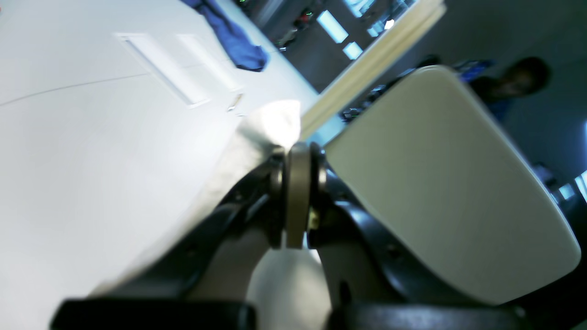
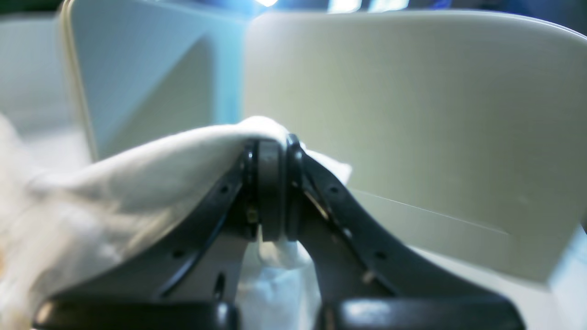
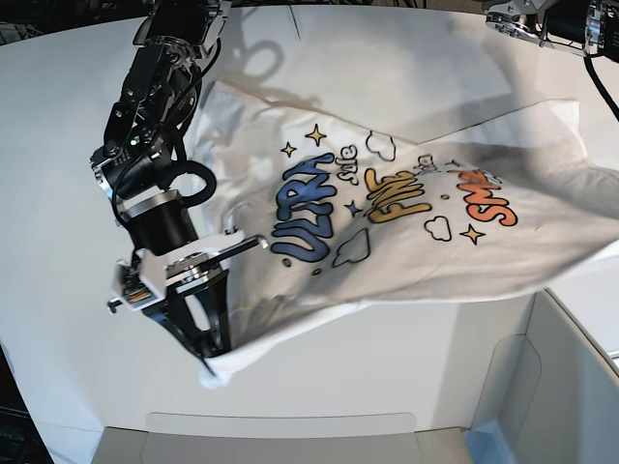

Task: Layout the t-shirt on the table in an organized manner, then fold the t-shirt properly
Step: 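Lift and swing the t-shirt with both grippers to spread it flat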

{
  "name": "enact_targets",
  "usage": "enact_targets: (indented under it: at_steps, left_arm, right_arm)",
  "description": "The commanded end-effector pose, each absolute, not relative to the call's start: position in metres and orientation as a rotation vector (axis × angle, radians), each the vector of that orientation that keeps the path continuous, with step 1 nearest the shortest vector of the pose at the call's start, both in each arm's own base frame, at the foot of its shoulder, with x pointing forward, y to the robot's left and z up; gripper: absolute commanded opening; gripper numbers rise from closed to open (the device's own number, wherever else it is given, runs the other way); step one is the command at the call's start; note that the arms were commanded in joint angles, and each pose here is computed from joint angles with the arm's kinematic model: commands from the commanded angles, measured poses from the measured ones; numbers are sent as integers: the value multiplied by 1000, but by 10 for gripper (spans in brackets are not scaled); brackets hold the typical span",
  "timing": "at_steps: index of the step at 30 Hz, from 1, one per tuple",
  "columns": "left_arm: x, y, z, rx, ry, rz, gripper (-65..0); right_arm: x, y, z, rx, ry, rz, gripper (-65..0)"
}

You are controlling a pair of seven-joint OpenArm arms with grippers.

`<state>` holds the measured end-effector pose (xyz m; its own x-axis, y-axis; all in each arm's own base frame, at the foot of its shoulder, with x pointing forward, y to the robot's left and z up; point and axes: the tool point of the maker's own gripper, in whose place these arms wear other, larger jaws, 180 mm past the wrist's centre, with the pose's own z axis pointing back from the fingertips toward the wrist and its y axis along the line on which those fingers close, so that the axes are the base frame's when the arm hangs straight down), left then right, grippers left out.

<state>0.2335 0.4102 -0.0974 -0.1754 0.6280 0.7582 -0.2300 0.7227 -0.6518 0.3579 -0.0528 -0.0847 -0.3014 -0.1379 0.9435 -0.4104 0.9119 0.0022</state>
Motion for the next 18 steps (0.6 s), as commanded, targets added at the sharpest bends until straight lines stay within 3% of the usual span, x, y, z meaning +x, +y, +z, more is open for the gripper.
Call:
enact_targets:
  at_steps: [1, 7, 15, 18]
  left_arm:
    - [234, 405, -73, -381, -1644, 737, -650]
    - [254, 390, -70, -439, -1627, 683, -650]
    - [339, 357, -118, -374, -1388, 619, -650]
    - [381, 339, -142, -370, -1281, 590, -650]
  right_arm:
    - [354, -60, -64, 436, -1955, 240, -650]
    - [366, -80, -86, 360, -1832, 288, -650]
    - [425, -124, -118, 298, -1674, 170, -650]
    - [455, -139, -153, 299, -1560, 146, -650]
